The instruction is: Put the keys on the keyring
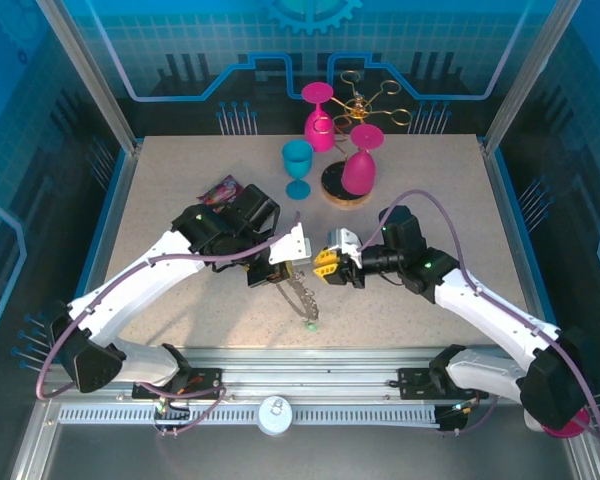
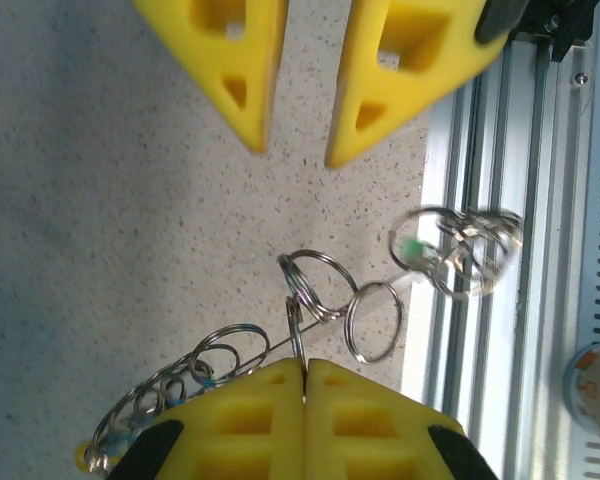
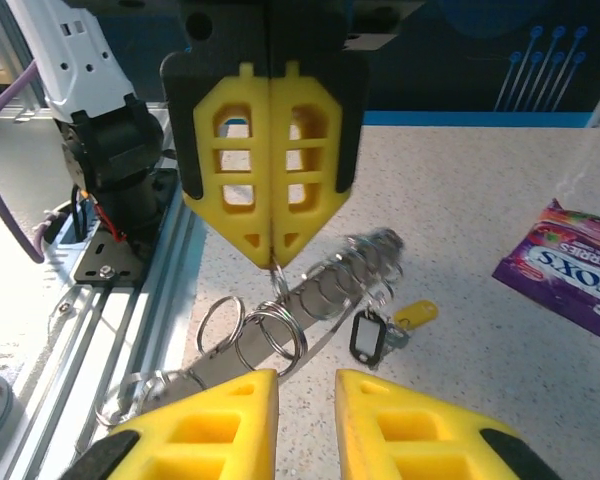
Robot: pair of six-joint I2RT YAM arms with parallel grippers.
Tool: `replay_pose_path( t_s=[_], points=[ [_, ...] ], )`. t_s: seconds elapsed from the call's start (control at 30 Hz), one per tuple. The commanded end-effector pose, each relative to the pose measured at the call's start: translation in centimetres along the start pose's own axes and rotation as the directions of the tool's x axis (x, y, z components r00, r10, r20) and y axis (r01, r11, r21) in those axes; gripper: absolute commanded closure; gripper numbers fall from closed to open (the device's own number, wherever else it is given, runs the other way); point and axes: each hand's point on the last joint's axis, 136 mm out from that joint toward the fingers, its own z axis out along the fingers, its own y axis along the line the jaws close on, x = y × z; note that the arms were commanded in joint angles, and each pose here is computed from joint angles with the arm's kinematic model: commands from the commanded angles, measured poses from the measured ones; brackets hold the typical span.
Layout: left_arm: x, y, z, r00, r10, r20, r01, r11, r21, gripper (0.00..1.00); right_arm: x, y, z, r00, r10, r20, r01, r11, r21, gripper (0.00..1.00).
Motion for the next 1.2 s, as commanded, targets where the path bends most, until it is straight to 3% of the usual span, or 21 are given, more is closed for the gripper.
replay_pose_path(
  t_s=[0.0,0.53,1.17],
  points=[
    [-1.0,-0.8,-0.1,0.990,0.121,0.071,-0.123,0.992,0.019,1.00,-2.4,0.4,0.2,0.996,-0.065,0.064,0.067,0.997,-0.029,0.77],
    [-1.7,-0.8,-0.6,0.957,0.243,0.161,-0.232,0.969,-0.082,1.00,-1.1,0.1,1.4,0.976,-0.218,-0.002,0.218,0.976,0.015,0.80],
    [-2.3,-0.9,-0.6,0.948,0.261,0.183,-0.248,0.964,-0.092,1.00,-0.8,0.6,2.2,0.972,-0.236,-0.004,0.236,0.972,-0.005,0.79]
  ],
)
